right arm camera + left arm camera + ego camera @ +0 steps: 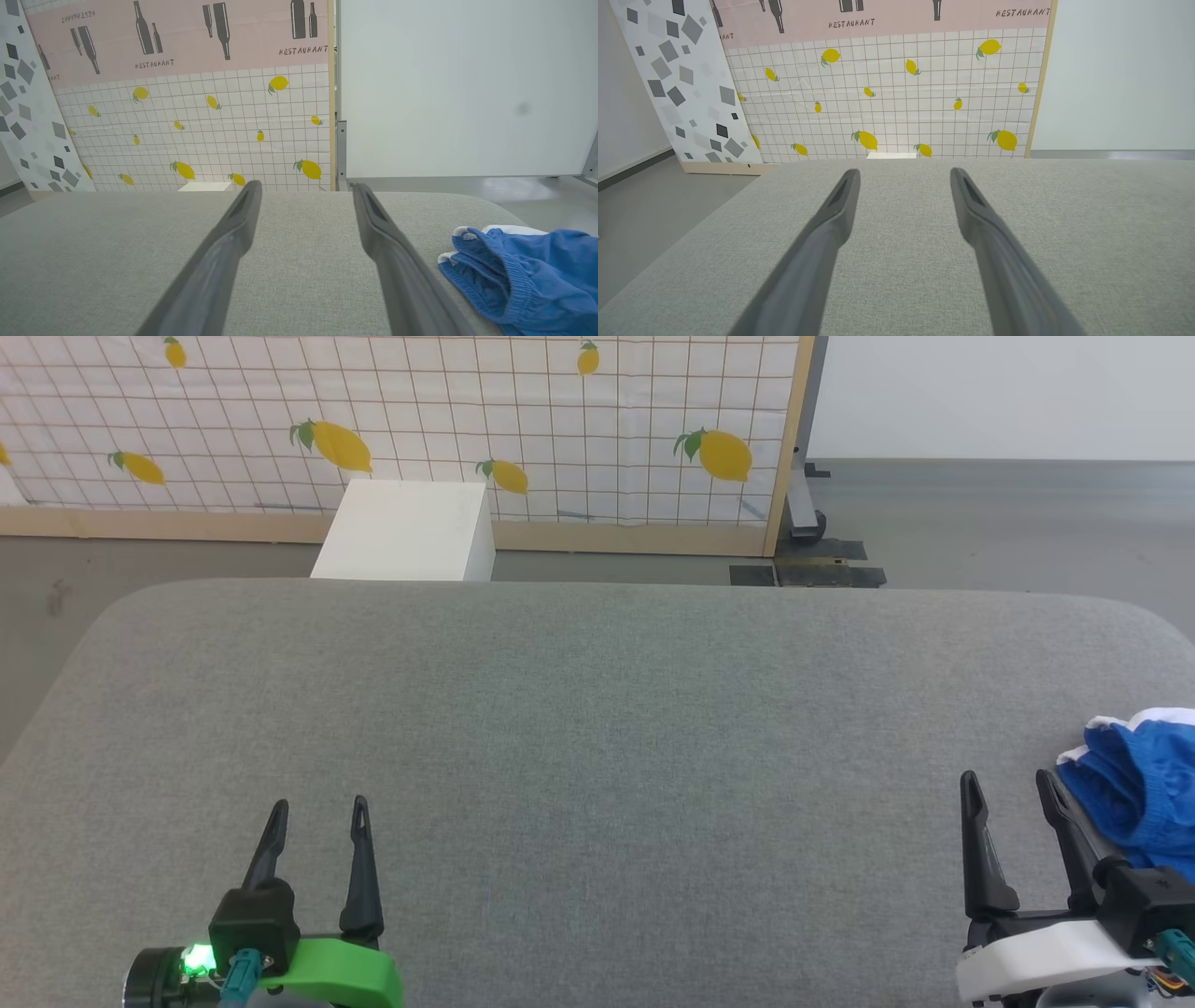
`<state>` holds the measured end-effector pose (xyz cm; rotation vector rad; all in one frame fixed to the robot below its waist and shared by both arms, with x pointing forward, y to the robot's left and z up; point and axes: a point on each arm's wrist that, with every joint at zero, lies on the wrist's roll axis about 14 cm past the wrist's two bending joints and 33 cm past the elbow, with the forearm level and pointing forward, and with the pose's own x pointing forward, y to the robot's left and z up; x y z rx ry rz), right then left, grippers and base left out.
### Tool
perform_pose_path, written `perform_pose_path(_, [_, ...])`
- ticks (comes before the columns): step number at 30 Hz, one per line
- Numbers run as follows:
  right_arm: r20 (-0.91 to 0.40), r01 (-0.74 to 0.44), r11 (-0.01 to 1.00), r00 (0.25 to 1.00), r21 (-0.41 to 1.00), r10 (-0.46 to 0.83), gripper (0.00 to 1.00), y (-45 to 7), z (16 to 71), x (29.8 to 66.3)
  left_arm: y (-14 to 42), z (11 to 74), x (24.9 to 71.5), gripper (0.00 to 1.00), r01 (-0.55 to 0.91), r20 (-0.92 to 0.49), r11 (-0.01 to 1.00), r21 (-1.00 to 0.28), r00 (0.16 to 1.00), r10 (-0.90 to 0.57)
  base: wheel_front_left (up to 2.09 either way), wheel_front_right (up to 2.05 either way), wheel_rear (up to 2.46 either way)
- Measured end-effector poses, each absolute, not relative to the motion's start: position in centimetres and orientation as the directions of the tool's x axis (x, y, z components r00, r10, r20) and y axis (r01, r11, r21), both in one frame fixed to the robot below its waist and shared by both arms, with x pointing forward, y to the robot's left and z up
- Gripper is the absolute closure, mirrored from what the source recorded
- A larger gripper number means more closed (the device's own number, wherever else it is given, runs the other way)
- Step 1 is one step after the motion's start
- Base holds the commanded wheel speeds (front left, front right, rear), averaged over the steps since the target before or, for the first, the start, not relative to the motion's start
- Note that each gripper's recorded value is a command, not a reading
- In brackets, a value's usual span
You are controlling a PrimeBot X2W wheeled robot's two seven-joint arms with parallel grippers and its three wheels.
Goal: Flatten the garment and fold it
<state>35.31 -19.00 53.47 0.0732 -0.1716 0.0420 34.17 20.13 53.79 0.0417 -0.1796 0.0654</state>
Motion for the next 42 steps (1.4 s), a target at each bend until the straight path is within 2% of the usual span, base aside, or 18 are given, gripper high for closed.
perform_pose_path(4, [0.167,-0.049,0.996,0.985,0.068,0.037,0.0,-18.9,53.3,35.4,20.2,53.6,34.2,0.0,-0.067,0.175,0.997,0.033,0.983,0.06,0.0,0.0,0.0])
perform_pose_path(5, [0.166,-0.049,0.996,0.985,0.069,0.037,1.0,-18.9,53.3,35.4,20.2,53.6,34.2,1.0,-0.066,0.174,0.997,0.033,0.983,0.06,0.0,0.0,0.0])
perform_pose_path(42, [0.095,-0.071,0.997,0.993,0.042,0.067,1.0,-18.1,52.4,35.6,19.7,52.8,34.9,1.0,-0.051,0.103,0.998,0.036,0.994,0.047,0.0,0.0,0.0])
